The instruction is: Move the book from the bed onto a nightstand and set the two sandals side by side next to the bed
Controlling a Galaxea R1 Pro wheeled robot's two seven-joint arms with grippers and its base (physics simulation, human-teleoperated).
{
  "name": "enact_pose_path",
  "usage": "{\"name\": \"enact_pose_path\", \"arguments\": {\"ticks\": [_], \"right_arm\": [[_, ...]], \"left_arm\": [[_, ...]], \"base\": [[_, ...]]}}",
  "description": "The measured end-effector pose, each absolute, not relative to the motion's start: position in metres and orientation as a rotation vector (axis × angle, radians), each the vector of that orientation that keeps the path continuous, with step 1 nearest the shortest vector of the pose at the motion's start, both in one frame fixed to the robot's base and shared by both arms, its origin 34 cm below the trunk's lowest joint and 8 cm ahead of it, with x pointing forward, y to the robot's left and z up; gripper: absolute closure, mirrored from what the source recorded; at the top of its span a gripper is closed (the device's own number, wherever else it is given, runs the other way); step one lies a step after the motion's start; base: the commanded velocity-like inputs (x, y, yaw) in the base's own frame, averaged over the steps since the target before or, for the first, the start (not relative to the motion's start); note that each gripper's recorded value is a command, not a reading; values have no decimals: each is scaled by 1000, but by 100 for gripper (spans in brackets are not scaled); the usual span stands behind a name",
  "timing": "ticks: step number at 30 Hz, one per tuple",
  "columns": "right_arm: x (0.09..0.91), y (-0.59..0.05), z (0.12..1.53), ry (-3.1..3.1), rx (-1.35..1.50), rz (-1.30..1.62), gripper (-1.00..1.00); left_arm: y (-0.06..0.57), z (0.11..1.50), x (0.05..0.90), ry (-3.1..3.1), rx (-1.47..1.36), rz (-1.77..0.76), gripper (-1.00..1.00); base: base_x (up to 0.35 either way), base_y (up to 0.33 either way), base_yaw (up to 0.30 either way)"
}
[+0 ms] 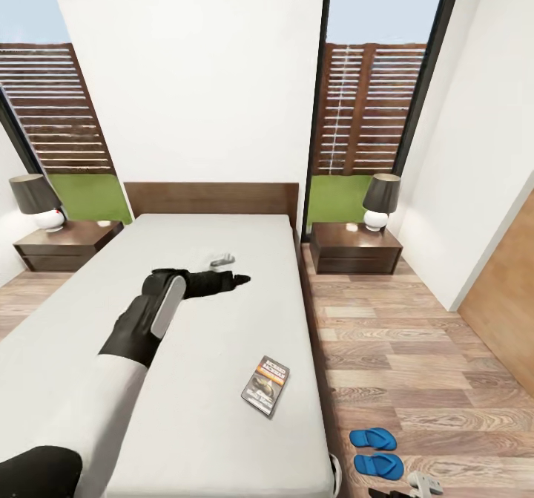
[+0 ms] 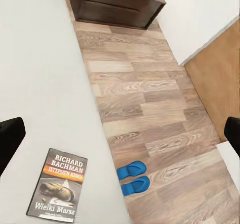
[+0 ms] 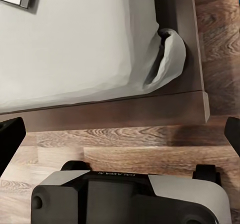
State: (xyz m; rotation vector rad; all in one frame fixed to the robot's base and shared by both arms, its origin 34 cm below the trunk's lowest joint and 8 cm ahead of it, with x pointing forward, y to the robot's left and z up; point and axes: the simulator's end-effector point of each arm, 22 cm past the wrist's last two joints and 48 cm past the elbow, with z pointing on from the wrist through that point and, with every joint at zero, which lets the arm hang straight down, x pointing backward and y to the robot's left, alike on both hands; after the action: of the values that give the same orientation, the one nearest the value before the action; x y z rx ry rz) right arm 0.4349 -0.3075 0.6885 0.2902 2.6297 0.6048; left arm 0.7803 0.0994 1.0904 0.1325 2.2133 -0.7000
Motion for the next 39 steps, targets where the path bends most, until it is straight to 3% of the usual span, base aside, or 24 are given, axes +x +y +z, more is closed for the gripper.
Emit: {"name": "enact_pose_path", "arguments": {"ticks": [9,39], "right_arm": [[435,-307,688,2630,289,605,-100],[429,-309,682,2649,303,602,-100]], "left_arm": [[114,1019,811,2333,-55,-515,-100],[83,998,805,2338,-164,-672,-100]], "base": [[0,0,0],[0,0,0]]}}
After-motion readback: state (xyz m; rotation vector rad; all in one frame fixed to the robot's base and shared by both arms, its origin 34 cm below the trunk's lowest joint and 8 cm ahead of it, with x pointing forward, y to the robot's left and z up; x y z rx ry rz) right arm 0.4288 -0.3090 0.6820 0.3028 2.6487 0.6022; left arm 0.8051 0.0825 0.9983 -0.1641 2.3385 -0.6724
